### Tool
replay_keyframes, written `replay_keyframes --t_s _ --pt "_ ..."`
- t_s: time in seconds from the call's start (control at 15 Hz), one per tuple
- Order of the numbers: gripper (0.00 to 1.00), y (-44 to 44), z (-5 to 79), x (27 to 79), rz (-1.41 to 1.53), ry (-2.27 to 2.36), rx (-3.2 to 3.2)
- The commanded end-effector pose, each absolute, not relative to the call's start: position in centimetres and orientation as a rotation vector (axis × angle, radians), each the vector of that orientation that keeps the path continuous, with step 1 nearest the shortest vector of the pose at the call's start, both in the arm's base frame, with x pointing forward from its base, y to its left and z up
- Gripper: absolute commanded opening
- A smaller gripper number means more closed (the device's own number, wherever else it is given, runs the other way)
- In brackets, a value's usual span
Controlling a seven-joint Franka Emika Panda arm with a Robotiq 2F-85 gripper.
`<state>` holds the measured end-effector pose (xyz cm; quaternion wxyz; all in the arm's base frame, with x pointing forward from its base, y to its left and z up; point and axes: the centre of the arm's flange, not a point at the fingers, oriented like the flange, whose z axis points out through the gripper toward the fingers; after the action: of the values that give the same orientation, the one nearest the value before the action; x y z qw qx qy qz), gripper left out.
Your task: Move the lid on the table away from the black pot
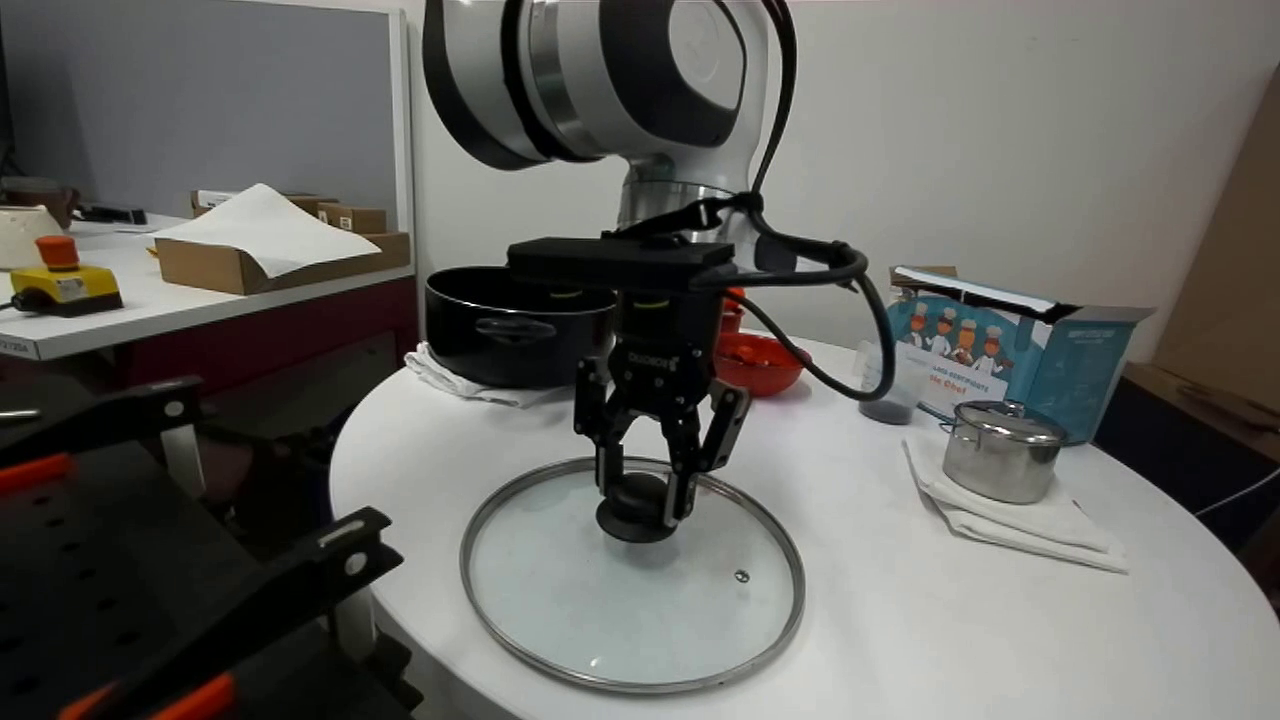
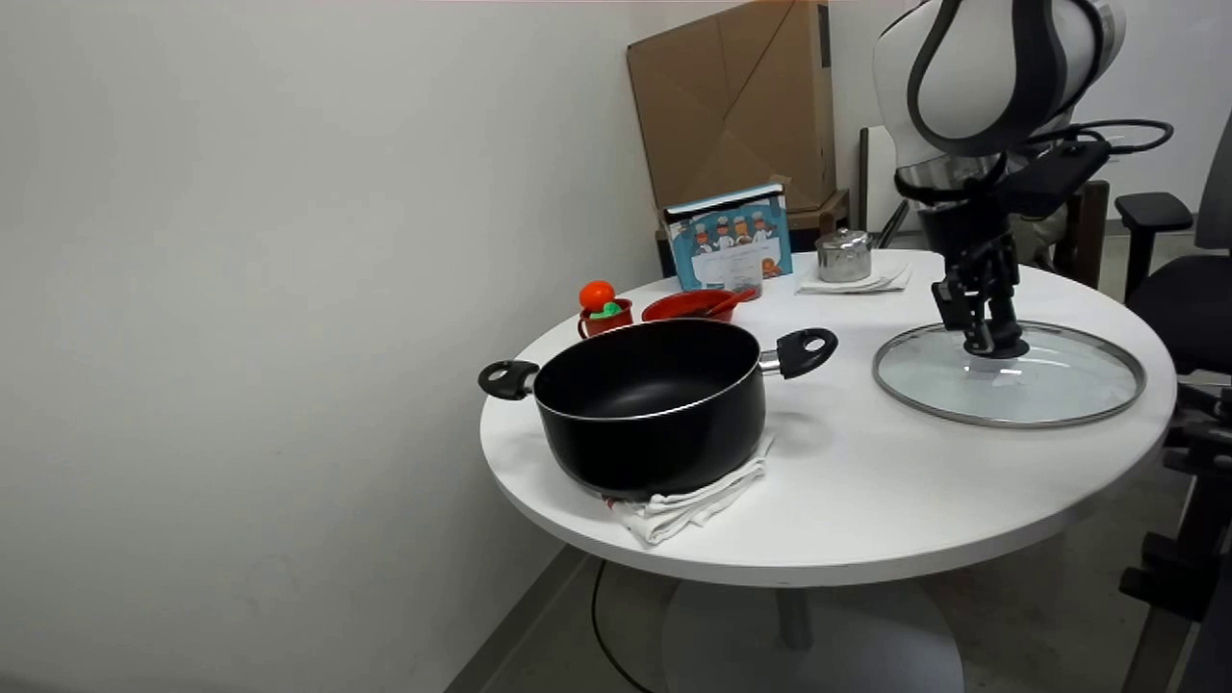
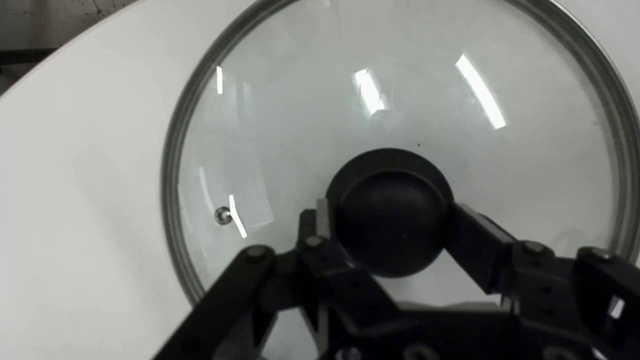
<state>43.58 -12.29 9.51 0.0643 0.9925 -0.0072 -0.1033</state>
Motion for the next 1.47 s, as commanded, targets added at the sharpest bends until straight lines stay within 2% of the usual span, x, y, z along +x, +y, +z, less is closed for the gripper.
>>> replay_keyframes --t_s 0.0,0.47,1.0,1.4 --pt "0.28 -12.4 9.2 43.6 -0.288 -0.013 2.974" --pt "0.26 -13.6 13.0 45.3 -0.231 -0.080 2.987" --pt "0.26 -15.2 24.0 54.5 -0.023 -0.163 2.998" --pt "0.26 -13.6 28.3 60.3 -0.022 -0.171 3.011"
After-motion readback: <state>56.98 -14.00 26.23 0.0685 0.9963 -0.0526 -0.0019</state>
